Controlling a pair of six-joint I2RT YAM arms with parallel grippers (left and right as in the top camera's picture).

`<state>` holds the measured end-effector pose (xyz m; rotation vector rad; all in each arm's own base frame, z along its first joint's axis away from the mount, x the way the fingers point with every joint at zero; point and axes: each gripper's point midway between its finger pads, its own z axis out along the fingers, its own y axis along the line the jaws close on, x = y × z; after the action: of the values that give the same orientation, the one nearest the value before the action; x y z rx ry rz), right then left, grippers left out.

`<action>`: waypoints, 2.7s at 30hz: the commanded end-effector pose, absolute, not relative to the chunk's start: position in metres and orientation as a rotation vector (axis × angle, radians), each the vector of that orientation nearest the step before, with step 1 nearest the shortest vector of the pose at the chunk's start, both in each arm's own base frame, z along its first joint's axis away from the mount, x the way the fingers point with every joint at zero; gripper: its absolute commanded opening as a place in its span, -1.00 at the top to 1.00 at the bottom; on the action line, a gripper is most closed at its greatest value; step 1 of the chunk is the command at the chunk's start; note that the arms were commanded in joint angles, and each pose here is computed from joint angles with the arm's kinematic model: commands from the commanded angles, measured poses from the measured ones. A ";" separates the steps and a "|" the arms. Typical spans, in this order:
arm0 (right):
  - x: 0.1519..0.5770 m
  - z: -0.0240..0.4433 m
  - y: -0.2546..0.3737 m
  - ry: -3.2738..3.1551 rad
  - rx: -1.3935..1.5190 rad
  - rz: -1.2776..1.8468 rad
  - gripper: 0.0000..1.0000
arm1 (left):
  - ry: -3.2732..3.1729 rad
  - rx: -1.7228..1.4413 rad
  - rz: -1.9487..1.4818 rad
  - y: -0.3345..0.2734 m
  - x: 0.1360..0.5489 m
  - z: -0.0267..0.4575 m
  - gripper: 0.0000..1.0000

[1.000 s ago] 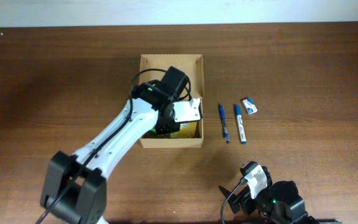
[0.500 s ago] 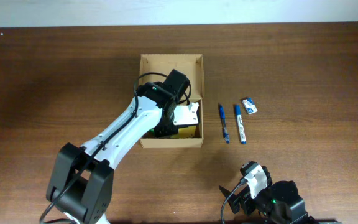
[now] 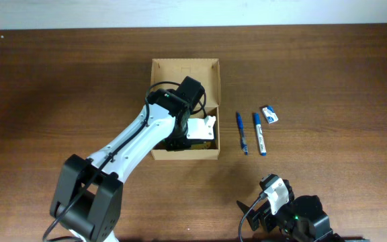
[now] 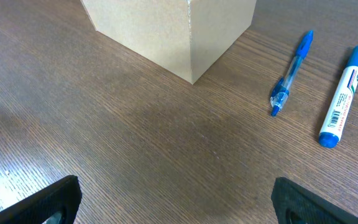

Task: Pack container
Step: 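Carry the red stapler into the box beside the tape roll, then lower the stapler into the box and open the left gripper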

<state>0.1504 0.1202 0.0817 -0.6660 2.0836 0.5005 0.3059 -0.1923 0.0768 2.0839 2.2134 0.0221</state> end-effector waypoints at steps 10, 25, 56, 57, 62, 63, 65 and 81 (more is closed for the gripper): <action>0.149 0.081 0.122 2.076 -0.669 0.515 -0.98 | 2.094 2.162 0.006 -0.184 0.320 0.080 0.97; 0.149 0.081 0.122 2.077 -0.668 0.515 -0.98 | 1.991 2.214 -0.102 -0.195 0.315 0.082 0.97; 0.149 0.081 0.122 2.076 -0.669 0.515 -0.98 | 2.010 2.234 -0.158 -0.201 0.315 0.061 -0.01; 0.149 0.081 0.122 2.076 -0.669 0.515 -0.98 | 2.010 2.233 -0.157 -0.201 0.315 0.061 -0.01; 0.149 0.081 0.122 2.076 -0.669 0.515 -0.98 | 2.010 2.233 -0.157 -0.201 0.315 0.061 -0.02; 0.149 0.081 0.122 2.077 -0.668 0.515 -0.98 | 2.010 2.234 -0.157 -0.201 0.315 0.061 -0.02; 0.149 0.081 0.122 2.077 -0.668 0.515 -0.98 | 2.010 2.234 -0.151 -0.200 0.316 0.062 -0.01; 0.149 0.081 0.122 2.076 -0.669 0.515 -0.99 | 2.005 2.062 -0.042 -0.216 0.357 0.127 -0.50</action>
<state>0.1504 0.1202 0.0818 -0.6664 2.0830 0.5003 0.3471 -0.2127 0.1087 2.1035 2.0110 -0.0666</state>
